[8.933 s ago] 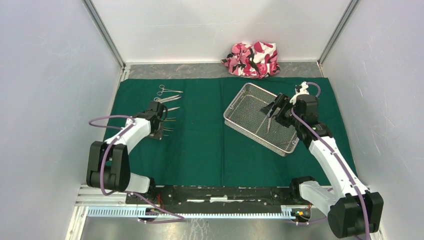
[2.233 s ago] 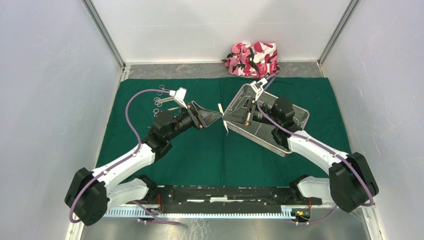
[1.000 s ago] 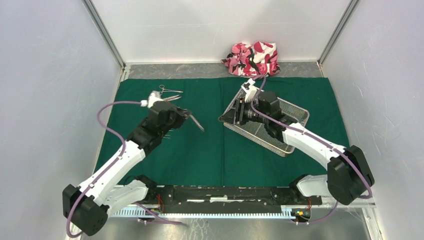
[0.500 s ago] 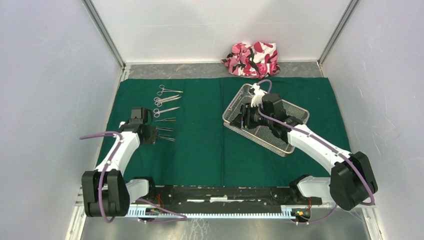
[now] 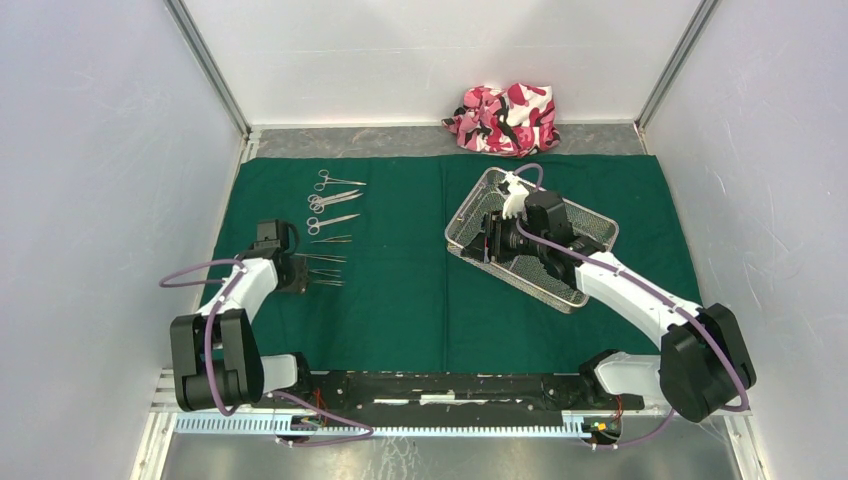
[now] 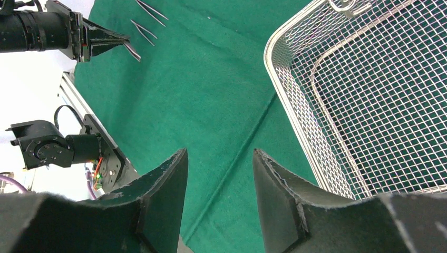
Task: Open and lay out the surgical kit
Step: Place the medical item in the surgical kit.
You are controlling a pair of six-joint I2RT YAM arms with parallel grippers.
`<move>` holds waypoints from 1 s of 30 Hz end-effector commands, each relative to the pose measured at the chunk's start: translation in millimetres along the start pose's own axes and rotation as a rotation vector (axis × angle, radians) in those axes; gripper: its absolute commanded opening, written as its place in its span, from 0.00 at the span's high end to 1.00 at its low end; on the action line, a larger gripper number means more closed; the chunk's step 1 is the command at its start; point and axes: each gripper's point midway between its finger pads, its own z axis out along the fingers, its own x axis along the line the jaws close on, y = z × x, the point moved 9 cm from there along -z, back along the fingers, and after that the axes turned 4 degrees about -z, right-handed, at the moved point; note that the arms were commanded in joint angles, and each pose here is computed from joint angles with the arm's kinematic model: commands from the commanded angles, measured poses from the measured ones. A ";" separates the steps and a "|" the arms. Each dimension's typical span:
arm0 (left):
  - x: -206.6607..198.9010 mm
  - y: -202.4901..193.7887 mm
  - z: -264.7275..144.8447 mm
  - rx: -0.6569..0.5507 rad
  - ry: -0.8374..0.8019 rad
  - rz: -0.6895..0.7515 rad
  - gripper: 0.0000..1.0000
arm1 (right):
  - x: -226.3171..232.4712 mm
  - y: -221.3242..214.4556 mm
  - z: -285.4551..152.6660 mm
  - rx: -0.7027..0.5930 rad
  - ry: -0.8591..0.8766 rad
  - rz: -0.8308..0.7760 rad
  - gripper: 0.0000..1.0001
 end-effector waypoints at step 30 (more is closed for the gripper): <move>3.7 2.2 16.4 -0.038 0.032 0.006 0.81 | -0.6 -0.9 3.9 -0.029 0.052 -0.010 0.48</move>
